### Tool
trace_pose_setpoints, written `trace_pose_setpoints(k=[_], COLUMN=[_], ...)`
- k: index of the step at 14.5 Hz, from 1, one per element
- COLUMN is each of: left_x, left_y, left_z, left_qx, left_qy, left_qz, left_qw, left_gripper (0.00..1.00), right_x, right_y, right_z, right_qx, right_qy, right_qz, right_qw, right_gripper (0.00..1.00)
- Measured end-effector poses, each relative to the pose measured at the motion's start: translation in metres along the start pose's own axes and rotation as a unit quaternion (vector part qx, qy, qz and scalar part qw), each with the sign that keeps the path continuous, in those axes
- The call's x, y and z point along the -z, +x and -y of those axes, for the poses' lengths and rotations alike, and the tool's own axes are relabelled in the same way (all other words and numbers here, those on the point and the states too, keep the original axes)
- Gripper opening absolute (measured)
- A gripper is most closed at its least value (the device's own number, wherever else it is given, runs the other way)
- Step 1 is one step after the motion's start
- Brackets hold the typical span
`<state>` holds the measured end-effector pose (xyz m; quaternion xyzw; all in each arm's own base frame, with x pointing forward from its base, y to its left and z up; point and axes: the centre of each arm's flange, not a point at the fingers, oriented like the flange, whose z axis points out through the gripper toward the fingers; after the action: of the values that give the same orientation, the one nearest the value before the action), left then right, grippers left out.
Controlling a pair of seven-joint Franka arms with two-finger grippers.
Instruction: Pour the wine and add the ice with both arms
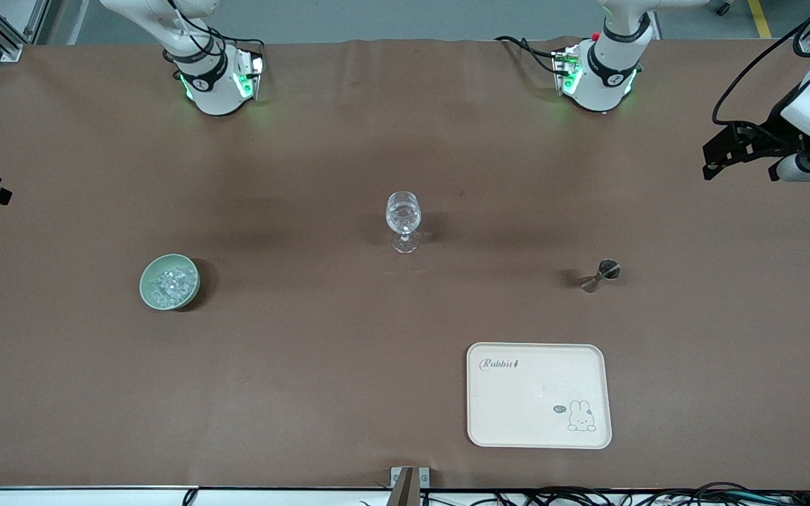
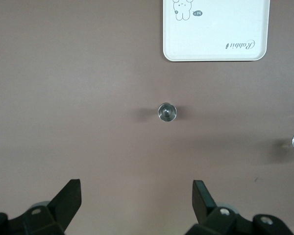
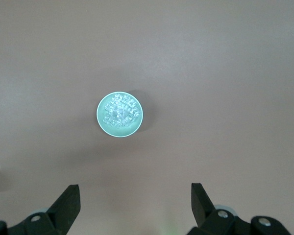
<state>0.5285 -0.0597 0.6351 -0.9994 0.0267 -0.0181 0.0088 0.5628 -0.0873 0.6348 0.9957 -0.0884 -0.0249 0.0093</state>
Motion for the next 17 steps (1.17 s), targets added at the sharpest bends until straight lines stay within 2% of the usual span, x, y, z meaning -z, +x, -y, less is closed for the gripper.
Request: trace_pose_setpoints(k=[8,14,17], left_x=[-0.007,-0.090,-0.123], left_y=[0.010,0.047,0.054], left_z=[0.012,0.100,0.126], left_qx=[0.011,0.034,0.062], left_qy=[0.000,-0.012,-0.042], left_qz=[0.005,0.072,0.097], left_qw=[1.000,0.997,0.992], left_gripper=[1.00,1.00,1.00], right_x=[0.000,0.001,0.001], right_y=[0.000,0.000,0.000], right_z=[0.004,0.012,0.014], right_qx=[0.005,0.012,0.015], right_qy=[0.000,0.000,0.000], right_qz=[-0.002,-0.002,-0.003], right_qw=[1.000,1.000,1.000], right_gripper=[1.00,1.00,1.00])
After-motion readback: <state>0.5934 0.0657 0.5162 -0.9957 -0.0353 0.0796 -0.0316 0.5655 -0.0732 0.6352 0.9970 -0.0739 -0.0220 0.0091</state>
